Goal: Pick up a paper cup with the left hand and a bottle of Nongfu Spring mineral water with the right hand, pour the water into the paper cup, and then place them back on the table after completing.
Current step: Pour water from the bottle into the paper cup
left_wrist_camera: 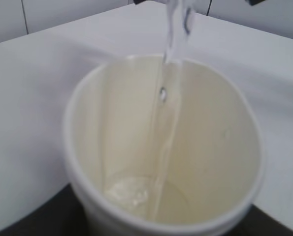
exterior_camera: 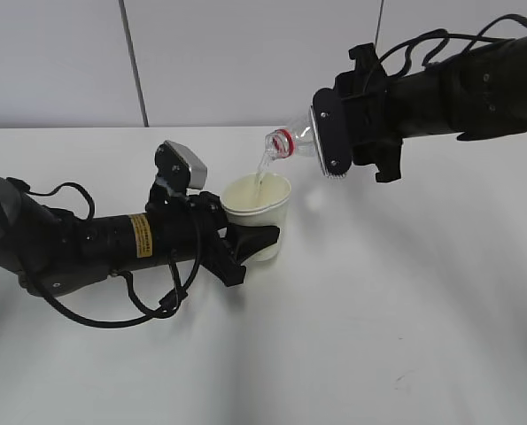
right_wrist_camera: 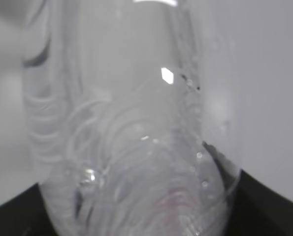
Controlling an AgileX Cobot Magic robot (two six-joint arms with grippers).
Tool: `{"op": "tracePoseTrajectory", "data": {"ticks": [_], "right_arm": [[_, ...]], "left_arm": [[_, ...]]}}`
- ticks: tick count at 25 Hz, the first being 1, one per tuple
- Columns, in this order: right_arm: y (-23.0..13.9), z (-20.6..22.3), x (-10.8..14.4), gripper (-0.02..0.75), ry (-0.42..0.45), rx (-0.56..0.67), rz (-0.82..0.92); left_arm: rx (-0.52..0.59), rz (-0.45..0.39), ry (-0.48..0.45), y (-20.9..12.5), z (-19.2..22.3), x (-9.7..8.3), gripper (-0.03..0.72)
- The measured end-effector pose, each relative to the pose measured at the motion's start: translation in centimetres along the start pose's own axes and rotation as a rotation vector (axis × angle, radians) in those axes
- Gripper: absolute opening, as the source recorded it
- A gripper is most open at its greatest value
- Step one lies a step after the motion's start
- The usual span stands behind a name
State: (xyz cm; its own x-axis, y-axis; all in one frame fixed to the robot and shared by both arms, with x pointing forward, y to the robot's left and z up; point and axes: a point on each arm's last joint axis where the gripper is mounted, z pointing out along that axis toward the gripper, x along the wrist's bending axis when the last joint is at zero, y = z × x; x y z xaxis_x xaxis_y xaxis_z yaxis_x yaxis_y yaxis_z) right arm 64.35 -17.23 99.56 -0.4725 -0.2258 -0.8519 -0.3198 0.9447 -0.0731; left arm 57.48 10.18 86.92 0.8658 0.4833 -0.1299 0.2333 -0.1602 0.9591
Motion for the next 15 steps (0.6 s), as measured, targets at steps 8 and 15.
{"op": "tracePoseTrajectory", "data": {"ticks": [8,15], "right_arm": [[-0.21,0.0,0.0,0.486,0.0,0.023,0.0],[-0.35,-0.01,-0.01,0.486,-0.001,0.038,-0.023]], "left_arm": [[0.002,0.0,0.001,-0.02,0.0,0.01,0.364],[0.005,0.0,0.003,-0.05,0.0,0.03,0.364]]}}
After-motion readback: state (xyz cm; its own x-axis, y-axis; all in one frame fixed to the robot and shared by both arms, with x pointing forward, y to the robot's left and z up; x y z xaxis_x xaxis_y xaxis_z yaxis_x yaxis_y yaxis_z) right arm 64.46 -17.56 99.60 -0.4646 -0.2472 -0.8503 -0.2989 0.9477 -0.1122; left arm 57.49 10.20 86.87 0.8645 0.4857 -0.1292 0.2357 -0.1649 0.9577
